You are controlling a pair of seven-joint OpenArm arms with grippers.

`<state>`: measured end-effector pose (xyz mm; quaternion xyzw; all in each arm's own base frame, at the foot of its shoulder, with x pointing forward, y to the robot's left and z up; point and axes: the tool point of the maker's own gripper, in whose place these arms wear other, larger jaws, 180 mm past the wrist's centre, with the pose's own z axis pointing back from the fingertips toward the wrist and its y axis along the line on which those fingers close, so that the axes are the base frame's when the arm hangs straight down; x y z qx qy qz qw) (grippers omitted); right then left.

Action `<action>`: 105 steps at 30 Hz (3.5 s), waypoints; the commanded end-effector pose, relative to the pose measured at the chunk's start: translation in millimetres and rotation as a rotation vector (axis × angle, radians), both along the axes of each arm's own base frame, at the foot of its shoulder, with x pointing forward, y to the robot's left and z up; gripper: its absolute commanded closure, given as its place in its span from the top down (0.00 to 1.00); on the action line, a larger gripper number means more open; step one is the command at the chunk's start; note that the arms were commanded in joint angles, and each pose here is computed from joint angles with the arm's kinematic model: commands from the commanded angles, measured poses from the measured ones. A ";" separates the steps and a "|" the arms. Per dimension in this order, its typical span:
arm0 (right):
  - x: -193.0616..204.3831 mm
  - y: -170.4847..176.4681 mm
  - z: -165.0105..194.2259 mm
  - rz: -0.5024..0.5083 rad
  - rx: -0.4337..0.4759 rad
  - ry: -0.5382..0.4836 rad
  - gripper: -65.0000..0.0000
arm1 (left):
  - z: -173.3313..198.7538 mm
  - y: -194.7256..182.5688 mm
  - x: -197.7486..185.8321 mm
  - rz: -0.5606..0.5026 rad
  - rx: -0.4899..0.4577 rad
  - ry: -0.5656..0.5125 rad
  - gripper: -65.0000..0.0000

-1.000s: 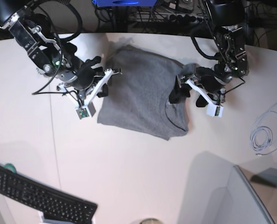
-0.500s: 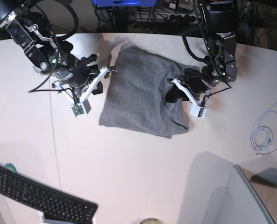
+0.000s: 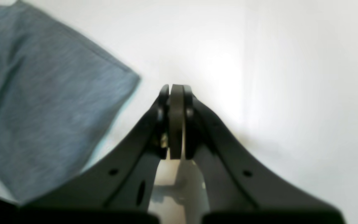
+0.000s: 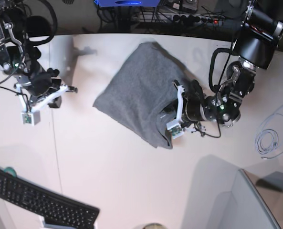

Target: Layout the t-shirt on the table in an organized manner, then fold the t-shirt properly

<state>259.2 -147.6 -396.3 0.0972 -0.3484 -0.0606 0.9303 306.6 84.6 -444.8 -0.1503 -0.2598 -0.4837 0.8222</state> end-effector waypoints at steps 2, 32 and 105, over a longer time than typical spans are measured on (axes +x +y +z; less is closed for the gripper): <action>6.7 -12.4 11.2 -0.028 -0.011 -0.045 0.00 | 18.9 -20.7 14.5 -0.107 -0.002 -0.055 0.00; -41.5 -53.3 -2.1 -0.224 0.001 0.026 0.00 | -24.8 -117.9 6.0 -0.599 0.116 -0.216 0.00; -100.6 95.5 -40.0 0.207 0.051 0.137 0.00 | 21.0 -55.7 -130.7 0.131 -0.378 -0.012 0.00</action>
